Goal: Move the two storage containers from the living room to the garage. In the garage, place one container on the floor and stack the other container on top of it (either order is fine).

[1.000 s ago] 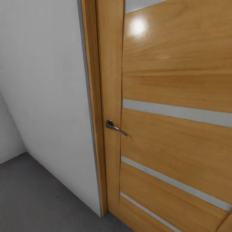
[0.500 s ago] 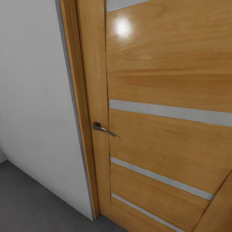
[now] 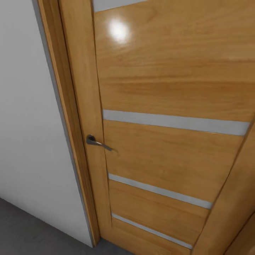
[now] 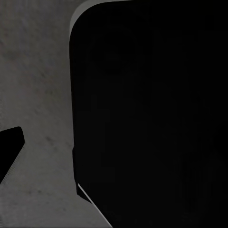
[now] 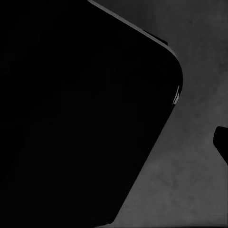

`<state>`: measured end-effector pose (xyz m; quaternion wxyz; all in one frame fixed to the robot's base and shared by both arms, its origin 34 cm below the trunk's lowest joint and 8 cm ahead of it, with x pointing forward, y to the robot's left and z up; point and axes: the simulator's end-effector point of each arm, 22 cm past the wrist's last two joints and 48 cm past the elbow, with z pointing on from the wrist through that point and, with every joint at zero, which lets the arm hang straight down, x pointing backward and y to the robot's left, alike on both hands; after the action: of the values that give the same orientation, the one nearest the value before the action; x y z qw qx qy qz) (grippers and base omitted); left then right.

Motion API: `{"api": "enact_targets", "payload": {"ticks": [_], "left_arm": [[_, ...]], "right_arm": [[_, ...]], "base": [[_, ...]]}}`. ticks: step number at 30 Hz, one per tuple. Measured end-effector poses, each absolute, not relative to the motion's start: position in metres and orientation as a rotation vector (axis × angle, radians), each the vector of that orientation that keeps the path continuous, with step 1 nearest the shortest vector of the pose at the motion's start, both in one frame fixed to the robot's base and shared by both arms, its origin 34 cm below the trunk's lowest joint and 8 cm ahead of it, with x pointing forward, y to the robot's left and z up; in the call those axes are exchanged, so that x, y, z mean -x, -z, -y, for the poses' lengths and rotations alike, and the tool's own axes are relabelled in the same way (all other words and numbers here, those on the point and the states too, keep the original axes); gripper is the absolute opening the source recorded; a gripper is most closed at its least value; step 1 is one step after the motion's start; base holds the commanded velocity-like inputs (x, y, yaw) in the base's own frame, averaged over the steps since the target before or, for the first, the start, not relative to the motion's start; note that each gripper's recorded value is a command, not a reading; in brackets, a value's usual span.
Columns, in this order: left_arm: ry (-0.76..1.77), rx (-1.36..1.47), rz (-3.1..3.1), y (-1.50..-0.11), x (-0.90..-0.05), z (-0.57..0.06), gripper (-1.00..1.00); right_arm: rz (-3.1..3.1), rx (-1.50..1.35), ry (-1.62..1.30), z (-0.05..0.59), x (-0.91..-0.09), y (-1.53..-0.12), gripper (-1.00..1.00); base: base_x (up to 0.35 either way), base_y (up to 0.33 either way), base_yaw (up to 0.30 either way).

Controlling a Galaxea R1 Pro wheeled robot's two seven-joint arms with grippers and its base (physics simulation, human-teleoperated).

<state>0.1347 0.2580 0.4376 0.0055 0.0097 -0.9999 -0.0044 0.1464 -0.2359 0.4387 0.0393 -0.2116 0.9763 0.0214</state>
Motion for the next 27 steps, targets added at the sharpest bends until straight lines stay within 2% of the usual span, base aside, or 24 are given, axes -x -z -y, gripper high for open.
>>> {"api": "enact_targets", "payload": {"ticks": [27], "left_arm": [[0.012, -0.03, 3.131, -0.4376, -0.1347, -0.2572, 1.0]], "right_arm": [[-2.993, 0.648, -0.063, 0.2372, -0.1464, -0.4386, 1.0]], "base": [[0.0, 0.0, -0.242]]}}
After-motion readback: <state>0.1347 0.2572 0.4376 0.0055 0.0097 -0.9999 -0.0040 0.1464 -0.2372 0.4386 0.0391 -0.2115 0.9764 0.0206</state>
